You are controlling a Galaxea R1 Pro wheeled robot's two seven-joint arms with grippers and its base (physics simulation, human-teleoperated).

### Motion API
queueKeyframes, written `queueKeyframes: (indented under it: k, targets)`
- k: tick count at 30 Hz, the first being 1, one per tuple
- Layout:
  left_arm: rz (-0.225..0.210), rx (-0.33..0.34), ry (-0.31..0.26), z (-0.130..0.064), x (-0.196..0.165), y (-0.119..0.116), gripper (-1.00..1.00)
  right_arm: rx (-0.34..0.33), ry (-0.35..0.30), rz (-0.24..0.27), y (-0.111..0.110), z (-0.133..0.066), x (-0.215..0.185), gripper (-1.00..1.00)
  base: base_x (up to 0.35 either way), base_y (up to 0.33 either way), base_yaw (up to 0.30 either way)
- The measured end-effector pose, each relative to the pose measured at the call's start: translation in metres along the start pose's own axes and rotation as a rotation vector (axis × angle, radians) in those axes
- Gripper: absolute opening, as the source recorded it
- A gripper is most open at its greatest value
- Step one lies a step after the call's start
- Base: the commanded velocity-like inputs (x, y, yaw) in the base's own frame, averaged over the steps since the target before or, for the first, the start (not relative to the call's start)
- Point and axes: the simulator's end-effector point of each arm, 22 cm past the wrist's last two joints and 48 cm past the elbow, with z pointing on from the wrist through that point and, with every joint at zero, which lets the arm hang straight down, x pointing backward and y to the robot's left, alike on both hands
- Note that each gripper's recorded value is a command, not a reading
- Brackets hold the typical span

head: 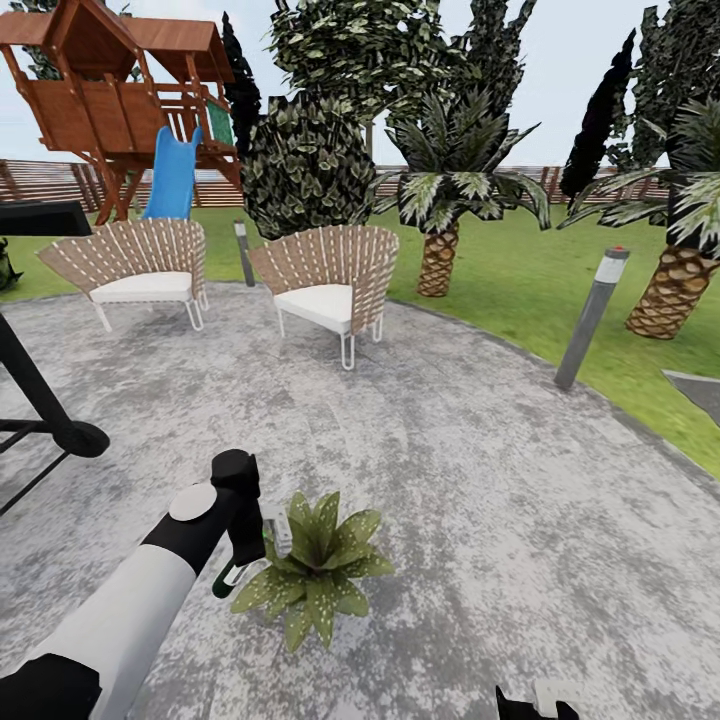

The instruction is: Pick up the pesticide atomizer in the garden and spray insectifuge to fully cover both potted plants in the garden.

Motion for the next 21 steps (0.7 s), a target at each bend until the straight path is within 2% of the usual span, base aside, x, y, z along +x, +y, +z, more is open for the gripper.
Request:
queueKeyframes:
  k: [10,15,21]
  targets:
    - [-0.001,0.001,0.001,0.0006,0.0008,-0.0002,-1.00,0.001,0.000,0.000,-0.0002,0.0000,0.0000,1.00,0.000,-0.003,0.000]
    - [0.000,0.003,0.000,0.0016,0.0005,-0.0014,-1.00,0.001,0.000,0.000,-0.0003,0.0000,-0.0001,1.00,-0.005,-0.200,0.000]
    - [0.000,0.004,0.001,0.0020,0.0007,-0.0013,-1.00,0.001,0.001,0.000,-0.0002,0.0002,0.0002,1.00,-0.235,-0.134,0.000]
